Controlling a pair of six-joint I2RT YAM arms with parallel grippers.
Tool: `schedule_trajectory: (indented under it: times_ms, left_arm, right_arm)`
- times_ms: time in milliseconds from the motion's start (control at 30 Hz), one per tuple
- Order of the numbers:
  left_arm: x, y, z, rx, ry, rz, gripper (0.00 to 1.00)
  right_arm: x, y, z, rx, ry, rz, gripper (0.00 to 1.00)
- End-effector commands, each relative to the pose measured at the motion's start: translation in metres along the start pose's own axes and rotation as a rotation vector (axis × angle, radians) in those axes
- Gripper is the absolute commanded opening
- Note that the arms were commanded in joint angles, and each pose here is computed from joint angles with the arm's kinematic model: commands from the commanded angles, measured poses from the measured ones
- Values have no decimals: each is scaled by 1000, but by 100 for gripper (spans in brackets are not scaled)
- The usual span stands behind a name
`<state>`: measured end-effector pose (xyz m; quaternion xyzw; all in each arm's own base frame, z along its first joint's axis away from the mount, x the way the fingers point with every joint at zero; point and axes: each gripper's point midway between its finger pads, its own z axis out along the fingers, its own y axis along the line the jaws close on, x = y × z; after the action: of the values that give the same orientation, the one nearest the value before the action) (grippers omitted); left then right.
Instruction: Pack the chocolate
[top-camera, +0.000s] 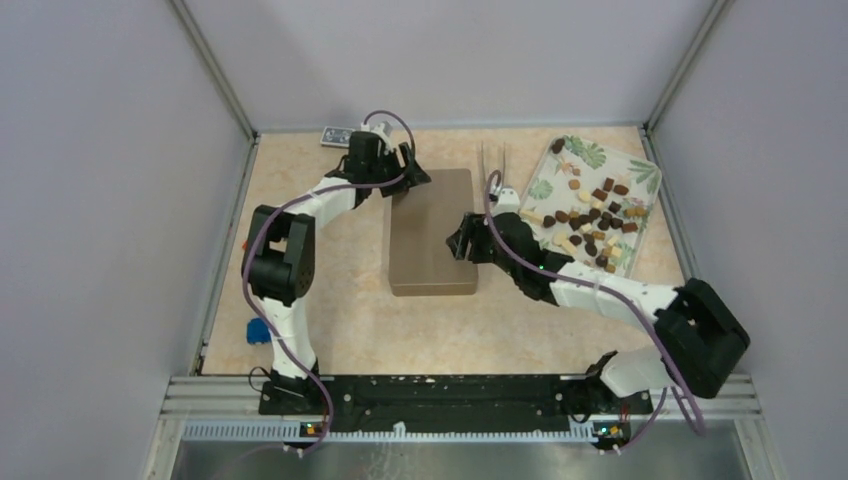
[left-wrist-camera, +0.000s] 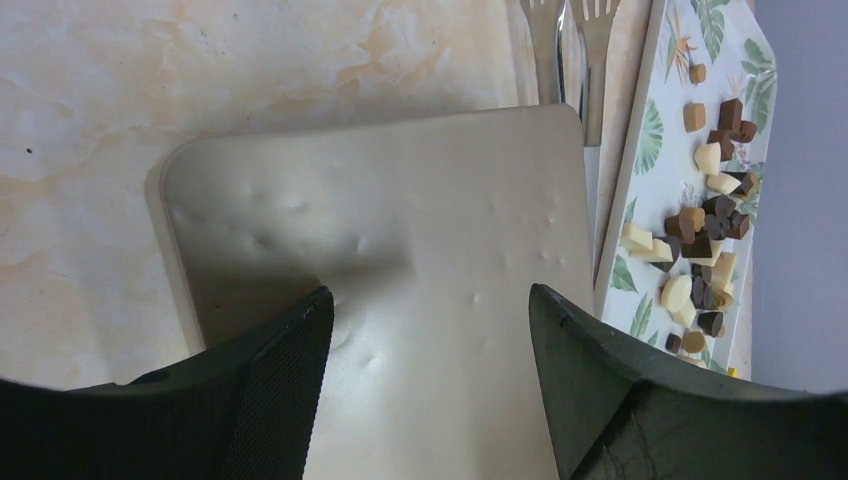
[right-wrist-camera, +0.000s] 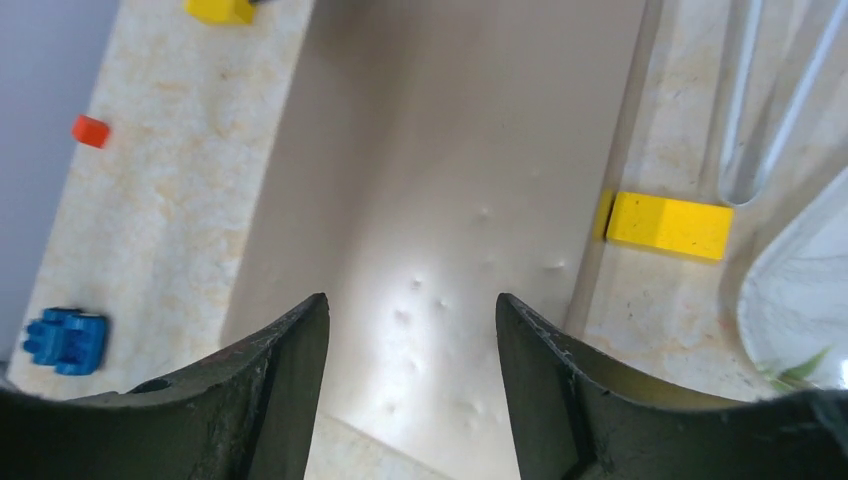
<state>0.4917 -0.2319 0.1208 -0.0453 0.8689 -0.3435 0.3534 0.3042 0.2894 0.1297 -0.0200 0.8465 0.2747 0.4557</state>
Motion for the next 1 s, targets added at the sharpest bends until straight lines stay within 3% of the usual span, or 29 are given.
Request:
schedule_trajectory:
  times_ms: [0, 133, 300, 600, 733, 967]
  left_arm:
    - [-52, -44, -28, 63, -164, 62, 77]
    - [-73, -78, -22, 88, -216, 125, 76]
    - [-52, -99, 29, 78, -145, 190, 76]
    - [37, -43, 119, 12, 118, 91, 74]
    - [29, -66, 110, 47, 95, 136, 75]
    - [-54, -158, 25, 177, -94, 241, 76]
  right_arm:
    - [-89, 27, -51, -42, -227, 9, 61]
    - [-113, 14, -88, 13, -321, 29, 61]
    - [-110, -6, -118, 49, -354, 70, 61]
    - [-73, -48, -152, 129, -320, 145, 61]
    - [-81, -55, -169, 152, -357, 141, 61]
    - [-97, -54, -179, 193, -358, 76, 62]
